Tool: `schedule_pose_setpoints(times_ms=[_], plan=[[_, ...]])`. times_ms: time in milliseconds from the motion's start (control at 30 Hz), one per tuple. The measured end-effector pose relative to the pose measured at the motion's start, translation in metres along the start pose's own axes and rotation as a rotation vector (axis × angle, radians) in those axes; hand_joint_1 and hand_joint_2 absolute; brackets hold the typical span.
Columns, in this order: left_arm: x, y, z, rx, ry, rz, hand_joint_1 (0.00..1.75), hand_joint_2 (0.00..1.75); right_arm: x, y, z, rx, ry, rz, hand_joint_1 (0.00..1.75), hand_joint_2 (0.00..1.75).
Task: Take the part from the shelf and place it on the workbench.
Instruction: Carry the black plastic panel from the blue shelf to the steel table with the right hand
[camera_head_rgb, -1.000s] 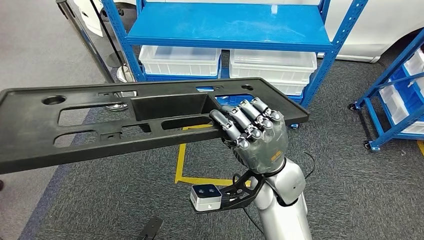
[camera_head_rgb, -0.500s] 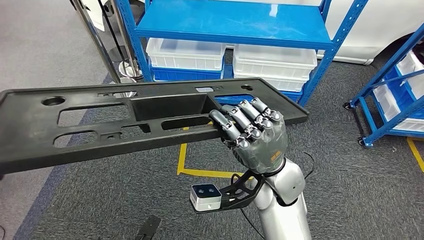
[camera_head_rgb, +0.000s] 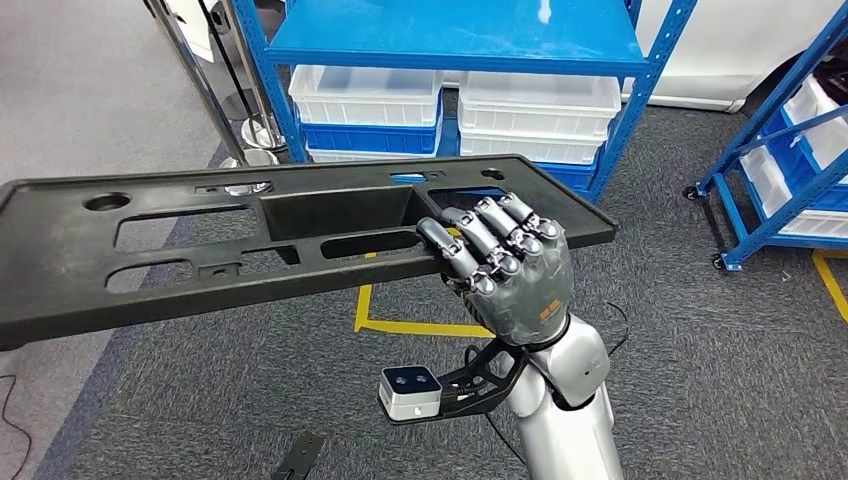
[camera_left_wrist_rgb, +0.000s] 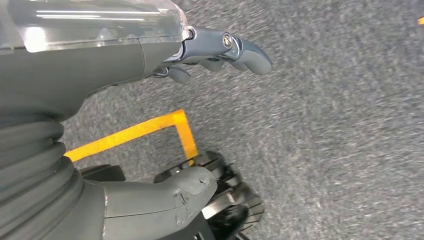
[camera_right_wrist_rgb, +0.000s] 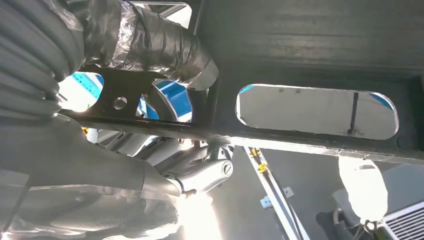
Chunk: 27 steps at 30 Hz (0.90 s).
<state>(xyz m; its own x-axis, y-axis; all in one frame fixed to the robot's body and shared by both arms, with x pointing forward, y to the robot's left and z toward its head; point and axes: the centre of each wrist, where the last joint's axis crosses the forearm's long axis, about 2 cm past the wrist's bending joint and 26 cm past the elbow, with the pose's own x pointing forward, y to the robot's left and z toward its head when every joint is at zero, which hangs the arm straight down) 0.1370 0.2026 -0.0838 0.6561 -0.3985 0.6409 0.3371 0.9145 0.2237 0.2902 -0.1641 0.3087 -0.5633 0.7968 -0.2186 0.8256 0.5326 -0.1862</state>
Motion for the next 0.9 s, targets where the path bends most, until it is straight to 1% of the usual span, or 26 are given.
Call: schedule_pose_setpoints(times_ms=[367,900], plan=[[0.0036,0.0016,-0.0019,0.000,-0.006,-0.003,0.00,1.75,-0.0007,0.0001,-0.0015,-0.003,-0.005,0.002,1.75,1.75],[0.0037,0.0006,-0.0016,0.002,-0.007,-0.002,0.00,1.75,-0.0014,0.0007,-0.0051,-0.008,-0.014,0.010,1.75,1.75]])
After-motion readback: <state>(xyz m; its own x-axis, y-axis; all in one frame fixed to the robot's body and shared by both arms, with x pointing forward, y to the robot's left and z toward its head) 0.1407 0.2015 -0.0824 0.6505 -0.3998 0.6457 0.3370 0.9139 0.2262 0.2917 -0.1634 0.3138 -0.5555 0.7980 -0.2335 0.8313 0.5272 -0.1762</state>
